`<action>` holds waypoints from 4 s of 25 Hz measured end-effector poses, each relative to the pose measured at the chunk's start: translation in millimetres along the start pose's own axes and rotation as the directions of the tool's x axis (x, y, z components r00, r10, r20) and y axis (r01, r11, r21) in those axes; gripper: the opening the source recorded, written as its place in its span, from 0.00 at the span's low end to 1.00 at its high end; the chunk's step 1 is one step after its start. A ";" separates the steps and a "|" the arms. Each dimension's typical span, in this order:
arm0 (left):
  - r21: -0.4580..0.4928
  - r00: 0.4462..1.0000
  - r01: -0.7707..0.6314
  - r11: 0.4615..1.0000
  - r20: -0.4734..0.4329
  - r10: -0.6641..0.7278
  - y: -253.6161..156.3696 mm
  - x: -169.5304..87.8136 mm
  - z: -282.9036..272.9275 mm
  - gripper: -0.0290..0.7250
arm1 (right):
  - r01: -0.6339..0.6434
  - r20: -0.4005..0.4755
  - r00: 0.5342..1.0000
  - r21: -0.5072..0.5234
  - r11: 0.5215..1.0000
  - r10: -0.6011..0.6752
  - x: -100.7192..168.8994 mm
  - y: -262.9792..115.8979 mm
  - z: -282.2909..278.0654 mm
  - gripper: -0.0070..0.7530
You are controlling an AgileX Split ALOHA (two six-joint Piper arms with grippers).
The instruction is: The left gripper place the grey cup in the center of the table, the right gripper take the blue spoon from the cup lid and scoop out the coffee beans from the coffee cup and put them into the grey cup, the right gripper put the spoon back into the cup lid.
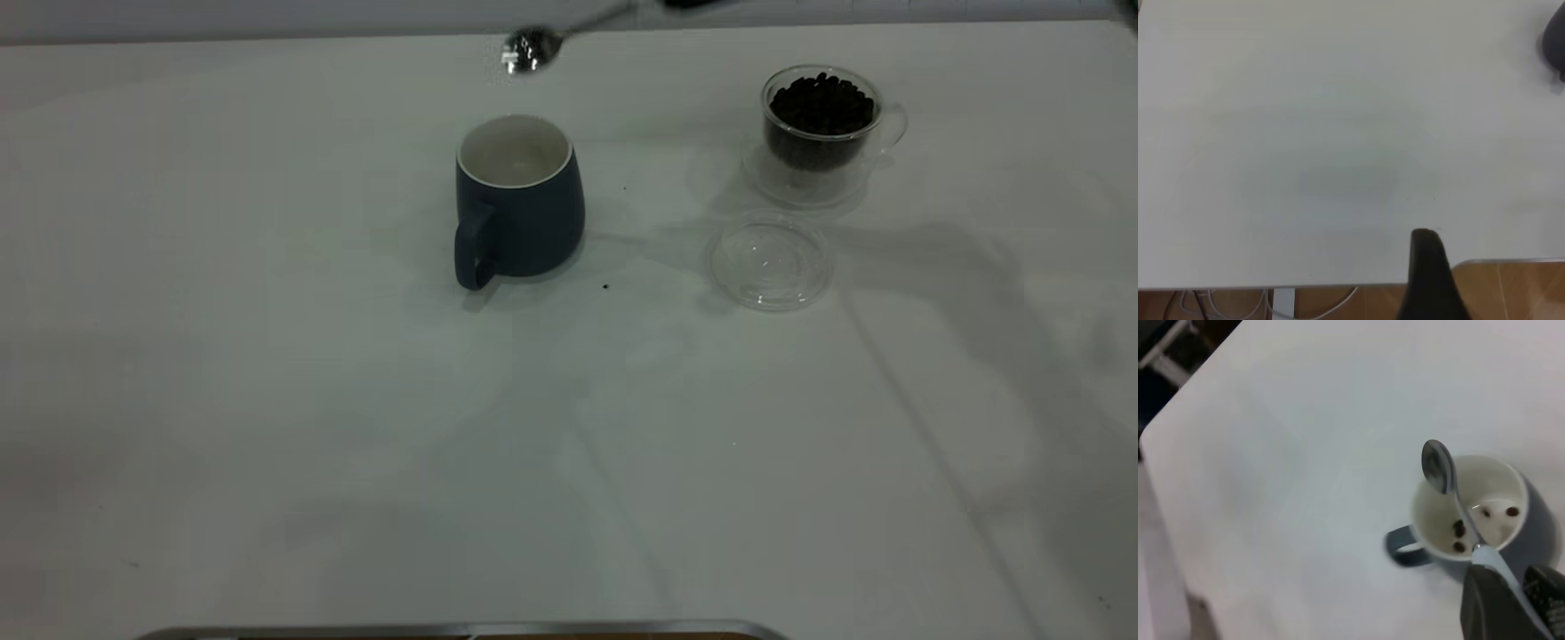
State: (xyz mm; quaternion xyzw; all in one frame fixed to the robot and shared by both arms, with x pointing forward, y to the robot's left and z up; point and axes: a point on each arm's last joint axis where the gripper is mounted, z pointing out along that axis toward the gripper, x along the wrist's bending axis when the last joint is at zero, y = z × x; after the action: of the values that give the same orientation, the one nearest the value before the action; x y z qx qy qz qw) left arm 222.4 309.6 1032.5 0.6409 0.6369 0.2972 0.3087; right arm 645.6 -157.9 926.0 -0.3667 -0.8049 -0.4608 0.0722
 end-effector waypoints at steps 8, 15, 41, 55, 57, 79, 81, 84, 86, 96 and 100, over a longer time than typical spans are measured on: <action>0.000 1.000 0.000 1.000 0.000 0.000 0.0 0.0 0.0 0.79 | -0.312 0.020 0.950 0.003 0.950 0.312 -20.7 -43.9 -72.6 0.15; 0.000 1.000 0.000 1.000 0.000 0.000 0.0 0.0 0.0 0.79 | -0.533 0.104 0.840 -0.027 0.846 0.533 -56.6 -104.7 -85.1 0.15; 0.000 1.000 0.001 1.000 0.000 -0.001 0.0 0.0 0.0 0.79 | -0.750 0.096 0.652 -0.065 0.658 0.752 -106.2 -192.0 -22.4 0.16; 0.000 1.000 0.001 1.000 0.000 -0.001 0.0 0.0 0.0 0.79 | -0.758 0.153 0.631 -0.086 0.646 0.761 -111.6 -196.6 -22.0 0.75; 0.000 1.000 0.000 1.000 0.000 0.000 0.0 0.0 0.0 0.79 | -0.767 0.151 0.616 -0.110 0.632 0.773 -113.1 -195.5 -22.3 0.80; 0.000 1.000 0.000 1.000 0.000 0.000 0.0 0.0 0.0 0.79 | -0.357 0.415 0.845 -0.034 0.934 0.338 41.7 -59.0 -121.6 0.78; 0.000 1.000 0.000 1.000 0.000 0.000 0.0 0.0 0.0 0.79 | -0.345 0.459 0.838 0.027 0.938 0.295 79.0 -64.0 -135.8 0.78; 0.000 1.000 0.001 1.000 0.000 -0.001 0.0 0.0 0.0 0.79 | -0.399 0.554 0.781 0.086 0.913 0.290 122.4 -84.2 -162.7 0.78; 0.000 1.000 0.001 1.000 0.000 -0.001 0.0 0.0 0.0 0.79 | -0.464 0.637 0.702 0.069 0.883 0.319 145.8 -100.3 -186.5 0.78; 0.000 1.000 0.001 1.000 0.000 -0.001 0.0 0.0 0.0 0.79 | -0.391 0.773 0.543 -0.112 0.914 0.327 225.2 -171.9 -251.5 0.78; 0.001 1.000 0.001 1.000 0.000 -0.001 -0.1 0.0 0.0 0.79 | -0.352 0.777 0.539 -0.142 0.925 0.324 229.4 -199.7 -247.6 0.78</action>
State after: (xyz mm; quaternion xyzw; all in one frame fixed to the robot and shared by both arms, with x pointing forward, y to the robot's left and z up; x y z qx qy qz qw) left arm 222.3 309.6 1032.4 0.6408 0.6373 0.2968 0.3085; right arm 294.2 -295.7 1032.4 -0.6783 -0.6743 -0.2165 -0.1959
